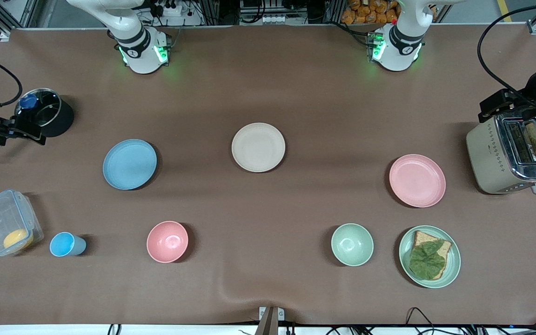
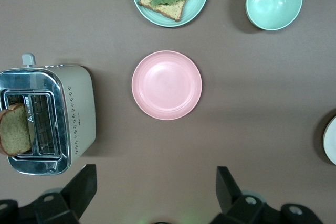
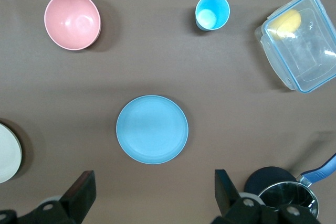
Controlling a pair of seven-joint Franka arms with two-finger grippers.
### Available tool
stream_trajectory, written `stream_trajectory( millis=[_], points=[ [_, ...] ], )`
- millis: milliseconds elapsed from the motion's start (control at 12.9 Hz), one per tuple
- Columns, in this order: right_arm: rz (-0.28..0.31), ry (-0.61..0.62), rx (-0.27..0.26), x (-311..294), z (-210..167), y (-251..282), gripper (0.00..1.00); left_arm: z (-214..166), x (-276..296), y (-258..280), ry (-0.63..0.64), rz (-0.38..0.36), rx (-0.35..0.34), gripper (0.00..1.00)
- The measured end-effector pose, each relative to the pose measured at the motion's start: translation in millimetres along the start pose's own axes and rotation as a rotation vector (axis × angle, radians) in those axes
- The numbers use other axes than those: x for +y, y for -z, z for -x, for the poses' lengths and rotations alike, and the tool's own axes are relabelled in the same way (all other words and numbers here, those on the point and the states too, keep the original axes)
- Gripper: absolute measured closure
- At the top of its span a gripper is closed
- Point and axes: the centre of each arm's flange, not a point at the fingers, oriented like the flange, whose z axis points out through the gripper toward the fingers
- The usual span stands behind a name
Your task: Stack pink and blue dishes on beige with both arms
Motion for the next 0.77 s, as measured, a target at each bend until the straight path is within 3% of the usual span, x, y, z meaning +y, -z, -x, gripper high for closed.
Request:
stream_trajectory(
  millis=[464, 774],
  points=[
    [0.000, 0.000, 0.000, 0.0, 0.0, 0.0, 0.00, -2.7, -1.5, -5.0, 0.002, -0.001, -0.010, 0.00],
    [0.000, 0.000, -0.002, 0.2, 0.1, -0.7, 0.00, -34.4, -27.1, -78.9, 0.029, -0.001, -0.109, 0.00]
  ],
)
